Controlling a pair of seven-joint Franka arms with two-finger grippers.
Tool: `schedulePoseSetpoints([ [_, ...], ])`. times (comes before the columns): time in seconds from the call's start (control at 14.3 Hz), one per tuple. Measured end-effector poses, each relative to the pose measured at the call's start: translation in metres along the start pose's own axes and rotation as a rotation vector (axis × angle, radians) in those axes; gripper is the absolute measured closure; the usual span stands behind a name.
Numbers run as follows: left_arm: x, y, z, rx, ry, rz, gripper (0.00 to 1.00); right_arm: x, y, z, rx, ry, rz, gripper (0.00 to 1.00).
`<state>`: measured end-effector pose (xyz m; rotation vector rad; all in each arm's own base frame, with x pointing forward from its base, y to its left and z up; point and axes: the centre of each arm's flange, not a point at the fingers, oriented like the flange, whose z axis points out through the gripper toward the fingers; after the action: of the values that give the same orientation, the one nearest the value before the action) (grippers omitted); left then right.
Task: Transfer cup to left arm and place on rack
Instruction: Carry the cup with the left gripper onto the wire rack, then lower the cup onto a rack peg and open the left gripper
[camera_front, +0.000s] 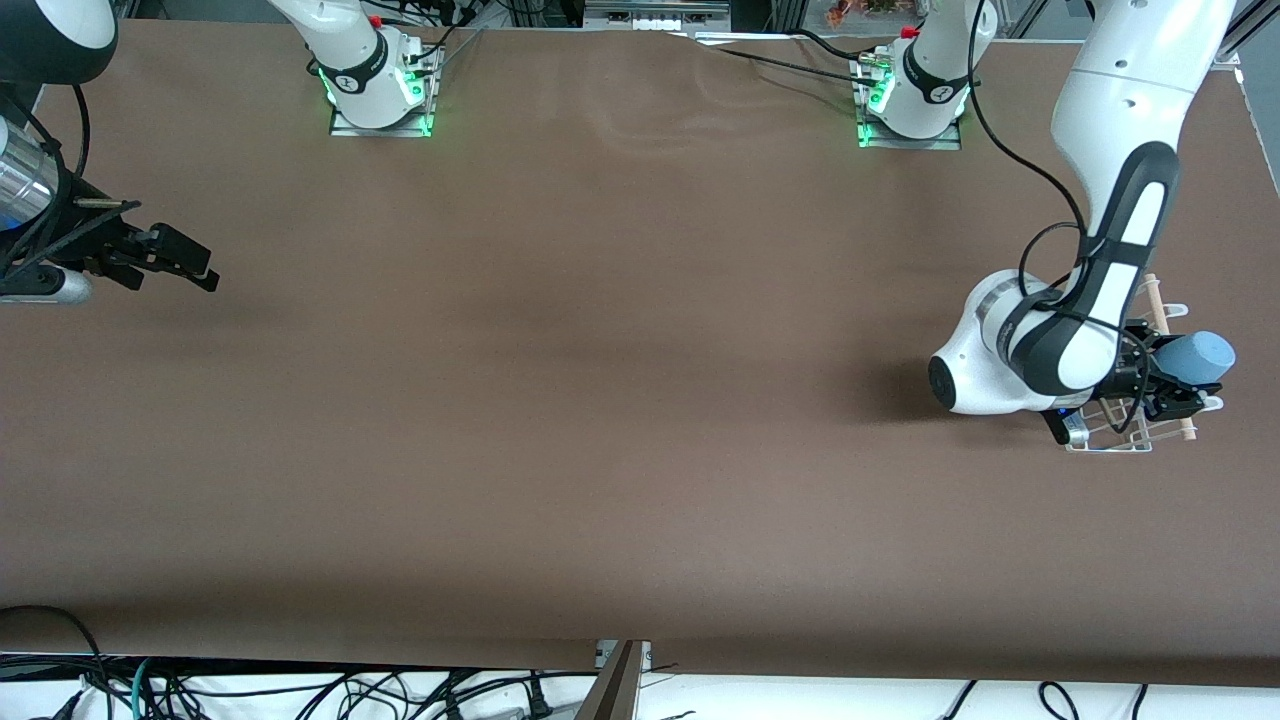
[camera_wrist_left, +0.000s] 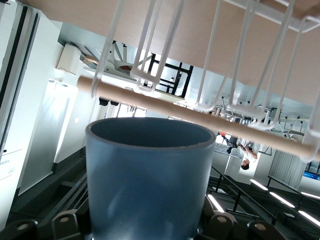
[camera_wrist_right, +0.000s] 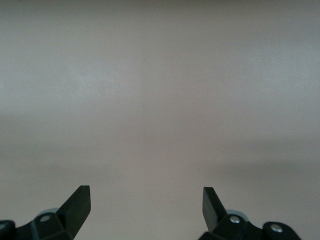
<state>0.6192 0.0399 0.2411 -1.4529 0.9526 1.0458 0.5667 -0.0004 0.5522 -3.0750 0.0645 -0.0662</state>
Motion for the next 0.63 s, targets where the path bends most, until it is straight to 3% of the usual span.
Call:
schedulePoseSetpoints([
  [0.21, 0.017, 0.005, -0.006, 0.043, -0.010, 0.004, 0.22, 0.001, 0.000, 0.001, -0.004, -0.002, -0.004, 0.01],
  [0.63, 0.024, 0.008, -0.004, 0.042, -0.012, 0.005, 0.22, -0.001, -0.005, 0.004, -0.037, -0.033, -0.045, 0.00],
])
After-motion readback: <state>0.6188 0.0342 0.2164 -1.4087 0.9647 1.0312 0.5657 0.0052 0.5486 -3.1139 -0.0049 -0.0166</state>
